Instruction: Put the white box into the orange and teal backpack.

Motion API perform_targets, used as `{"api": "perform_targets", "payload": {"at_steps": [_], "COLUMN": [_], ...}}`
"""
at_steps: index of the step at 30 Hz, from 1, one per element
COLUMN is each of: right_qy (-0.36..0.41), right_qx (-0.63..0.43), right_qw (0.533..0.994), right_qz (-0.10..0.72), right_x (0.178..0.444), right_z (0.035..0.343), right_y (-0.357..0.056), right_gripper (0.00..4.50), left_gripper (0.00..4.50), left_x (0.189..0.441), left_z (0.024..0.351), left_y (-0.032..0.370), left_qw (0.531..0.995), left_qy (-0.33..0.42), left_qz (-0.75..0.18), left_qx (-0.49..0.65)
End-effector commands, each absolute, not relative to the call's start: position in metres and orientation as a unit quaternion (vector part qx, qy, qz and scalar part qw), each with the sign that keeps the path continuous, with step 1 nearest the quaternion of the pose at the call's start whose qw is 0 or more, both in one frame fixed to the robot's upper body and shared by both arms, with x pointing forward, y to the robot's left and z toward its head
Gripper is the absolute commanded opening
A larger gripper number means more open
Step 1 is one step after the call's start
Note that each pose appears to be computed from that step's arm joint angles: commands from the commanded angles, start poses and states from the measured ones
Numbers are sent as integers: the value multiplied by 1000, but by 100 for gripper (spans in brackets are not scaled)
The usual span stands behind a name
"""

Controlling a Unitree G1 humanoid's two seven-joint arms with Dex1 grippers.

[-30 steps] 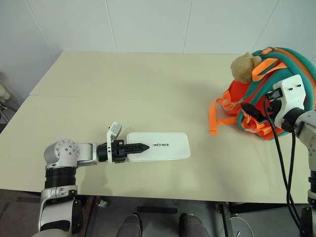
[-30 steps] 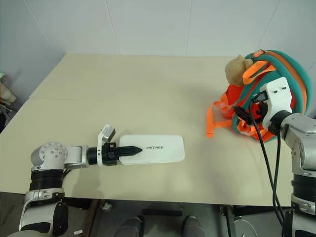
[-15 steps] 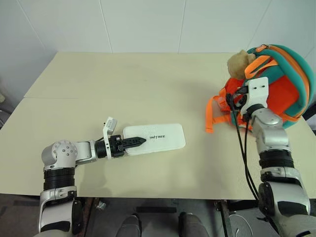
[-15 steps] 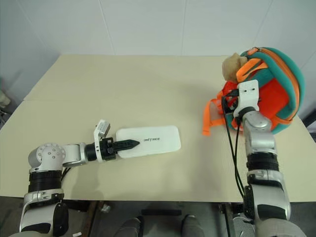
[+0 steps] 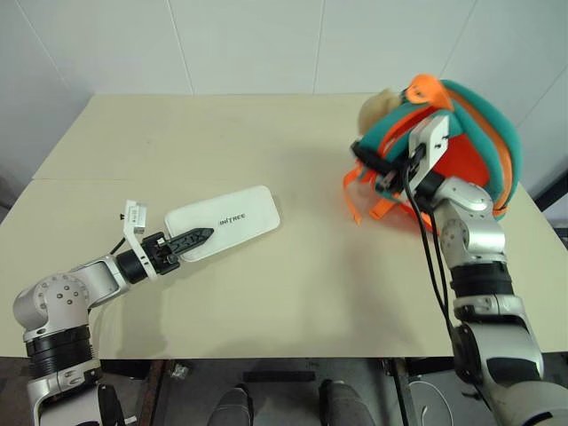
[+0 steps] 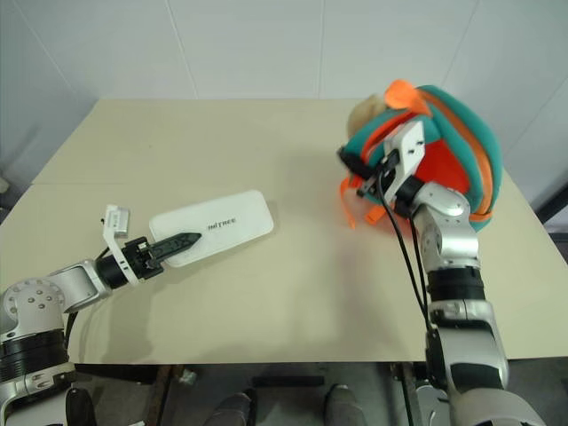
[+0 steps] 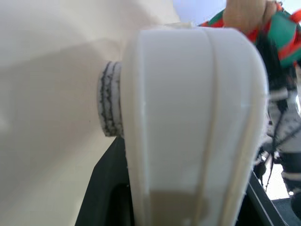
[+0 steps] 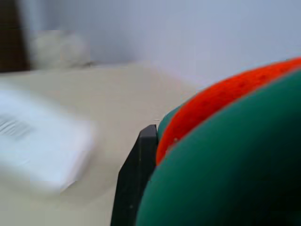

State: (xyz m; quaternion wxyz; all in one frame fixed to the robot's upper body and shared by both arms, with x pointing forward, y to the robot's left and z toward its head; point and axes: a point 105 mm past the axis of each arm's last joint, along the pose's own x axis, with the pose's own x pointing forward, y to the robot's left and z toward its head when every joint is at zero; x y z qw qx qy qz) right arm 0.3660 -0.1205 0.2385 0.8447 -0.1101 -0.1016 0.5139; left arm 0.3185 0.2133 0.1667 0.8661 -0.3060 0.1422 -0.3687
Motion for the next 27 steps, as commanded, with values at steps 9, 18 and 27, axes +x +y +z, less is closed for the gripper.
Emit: {"api": "perform_targets", "payload": {"at_steps": [9,18,27], "right_qy": [-7,71,105], "right_qx": [-65,-45,-64], "right_qw": [687,674,694], "right_qz": [724,734,710], "right_x": [257,250,270], "right_z": [264,268,247], "right_y": [-95,-127,-134], "right_gripper": [1,1,1], "left_gripper": [127,127,127], "left_x": [287,281,286], "left_z": [209,220,227], "left_y": [210,219,201], "left_qw": [852,878,887], "left_qy": [37,-14,-74], "left_qz": [-457,-442,-450], "left_qx": [-253,-181,-68]}}
